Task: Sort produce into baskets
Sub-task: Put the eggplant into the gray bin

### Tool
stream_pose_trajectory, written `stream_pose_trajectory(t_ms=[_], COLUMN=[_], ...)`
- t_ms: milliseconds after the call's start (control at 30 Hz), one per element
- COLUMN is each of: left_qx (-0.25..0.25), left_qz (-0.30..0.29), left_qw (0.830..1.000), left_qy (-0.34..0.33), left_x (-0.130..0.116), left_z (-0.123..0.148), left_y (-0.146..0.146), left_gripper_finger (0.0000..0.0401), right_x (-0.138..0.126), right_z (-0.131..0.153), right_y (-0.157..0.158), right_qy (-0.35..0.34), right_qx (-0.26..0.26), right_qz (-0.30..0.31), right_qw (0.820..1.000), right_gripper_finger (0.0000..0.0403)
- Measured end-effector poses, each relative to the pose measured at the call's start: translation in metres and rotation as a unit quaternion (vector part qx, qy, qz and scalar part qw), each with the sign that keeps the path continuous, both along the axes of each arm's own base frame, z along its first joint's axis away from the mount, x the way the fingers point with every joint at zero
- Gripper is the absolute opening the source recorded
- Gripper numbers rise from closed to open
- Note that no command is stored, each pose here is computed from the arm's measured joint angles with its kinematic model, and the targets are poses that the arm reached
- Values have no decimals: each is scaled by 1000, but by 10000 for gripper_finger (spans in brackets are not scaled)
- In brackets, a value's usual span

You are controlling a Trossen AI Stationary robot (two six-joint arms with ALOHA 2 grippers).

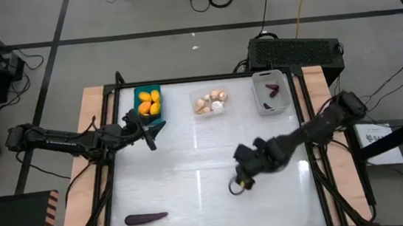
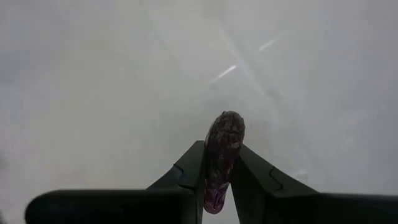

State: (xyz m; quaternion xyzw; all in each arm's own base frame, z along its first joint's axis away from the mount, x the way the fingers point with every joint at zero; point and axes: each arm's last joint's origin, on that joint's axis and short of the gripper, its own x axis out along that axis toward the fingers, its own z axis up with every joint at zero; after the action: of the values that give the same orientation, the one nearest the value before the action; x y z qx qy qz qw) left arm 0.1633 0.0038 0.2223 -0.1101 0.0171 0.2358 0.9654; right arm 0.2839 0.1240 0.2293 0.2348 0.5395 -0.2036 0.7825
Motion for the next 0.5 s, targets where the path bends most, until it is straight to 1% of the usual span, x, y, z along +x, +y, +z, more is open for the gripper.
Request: stream_pose_trajectory(t_ms=[100, 333, 500], left_qx=[0, 0, 0], left_qz=[0, 0, 0], left_qw=[1000, 1000, 1000], left_qy=[0, 0, 0], left_x=[0, 0, 0], left_z=[0, 0, 0], left_y=[0, 0, 0], left_gripper_finger=[203, 203, 203], right_x=[10, 30, 34], right_z=[16, 49, 67], right_y=[-21, -75, -117], right_qy=[5, -6, -1], right_qx=[-27, -56, -73], right_qz=[12, 19, 10], right_qw=[1000, 998, 997], right_gripper_finger=[54, 54, 54])
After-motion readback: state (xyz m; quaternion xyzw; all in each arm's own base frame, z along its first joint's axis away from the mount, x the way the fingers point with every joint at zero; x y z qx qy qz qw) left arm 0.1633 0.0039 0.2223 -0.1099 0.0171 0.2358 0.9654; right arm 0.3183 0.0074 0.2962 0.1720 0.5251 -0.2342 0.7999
